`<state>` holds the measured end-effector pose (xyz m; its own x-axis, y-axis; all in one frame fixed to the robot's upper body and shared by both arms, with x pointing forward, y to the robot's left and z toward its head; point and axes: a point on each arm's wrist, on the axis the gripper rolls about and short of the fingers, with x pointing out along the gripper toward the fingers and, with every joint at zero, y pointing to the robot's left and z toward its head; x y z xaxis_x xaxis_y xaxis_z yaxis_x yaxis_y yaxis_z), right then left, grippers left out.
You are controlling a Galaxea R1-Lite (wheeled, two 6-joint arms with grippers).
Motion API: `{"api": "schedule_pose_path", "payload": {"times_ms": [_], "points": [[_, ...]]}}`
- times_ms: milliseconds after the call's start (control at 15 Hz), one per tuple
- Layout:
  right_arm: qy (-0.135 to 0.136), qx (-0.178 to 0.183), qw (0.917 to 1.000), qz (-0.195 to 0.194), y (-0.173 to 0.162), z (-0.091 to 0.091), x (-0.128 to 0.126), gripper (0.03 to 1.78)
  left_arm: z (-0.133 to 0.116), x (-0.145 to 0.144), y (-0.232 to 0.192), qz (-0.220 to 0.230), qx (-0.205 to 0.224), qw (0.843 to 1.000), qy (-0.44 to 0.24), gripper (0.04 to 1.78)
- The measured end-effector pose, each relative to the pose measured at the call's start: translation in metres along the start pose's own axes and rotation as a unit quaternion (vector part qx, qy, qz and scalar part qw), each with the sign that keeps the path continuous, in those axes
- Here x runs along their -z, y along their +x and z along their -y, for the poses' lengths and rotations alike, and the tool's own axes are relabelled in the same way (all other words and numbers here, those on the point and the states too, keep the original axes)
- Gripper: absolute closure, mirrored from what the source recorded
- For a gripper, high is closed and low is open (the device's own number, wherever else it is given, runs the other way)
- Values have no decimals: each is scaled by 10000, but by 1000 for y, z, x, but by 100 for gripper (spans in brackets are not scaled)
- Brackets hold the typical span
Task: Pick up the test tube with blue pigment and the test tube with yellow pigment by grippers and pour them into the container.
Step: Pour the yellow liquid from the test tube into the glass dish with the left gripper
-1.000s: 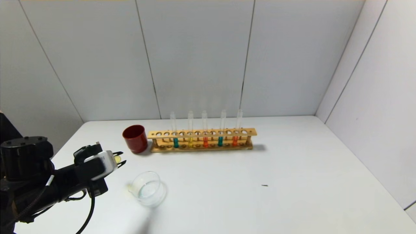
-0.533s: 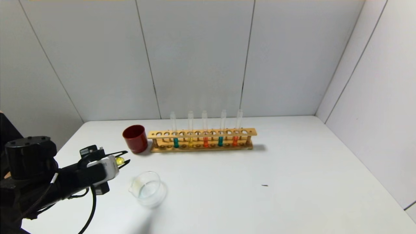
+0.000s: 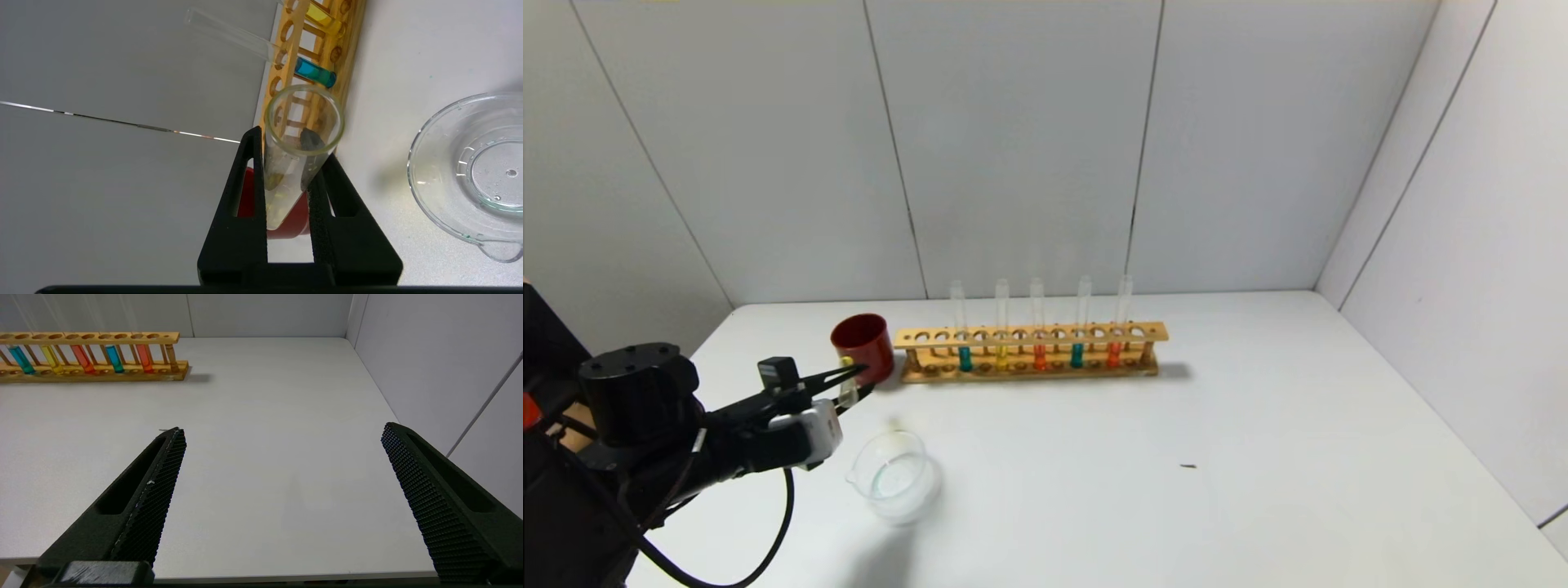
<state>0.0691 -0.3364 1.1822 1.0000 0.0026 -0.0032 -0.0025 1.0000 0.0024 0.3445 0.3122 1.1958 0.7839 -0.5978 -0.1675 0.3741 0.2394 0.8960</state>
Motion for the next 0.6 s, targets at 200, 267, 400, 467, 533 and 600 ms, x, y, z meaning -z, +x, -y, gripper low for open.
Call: {"api": "schedule_pose_path", "payload": {"times_ms": [200,267,400,467,533,600], "points": [[4,0,10000,0,0,0,0,6,1,2,1,1,-44,9996,294,149],[2,0,10000,0,0,0,0,6,0,2,1,37,-94,9992,387,149],[2,0,10000,0,0,0,0,6,-1,3,1,185,-110,9984,525,149],[0,2,10000,0,0,0,0,6,-1,5,-1,225,-99,9978,610,149],[0,0,10000,0,0,0,0,6,-1,8,-3,289,-75,9973,670,149],[2,0,10000,0,0,0,0,6,-1,11,-5,340,-55,9968,720,149]]}}
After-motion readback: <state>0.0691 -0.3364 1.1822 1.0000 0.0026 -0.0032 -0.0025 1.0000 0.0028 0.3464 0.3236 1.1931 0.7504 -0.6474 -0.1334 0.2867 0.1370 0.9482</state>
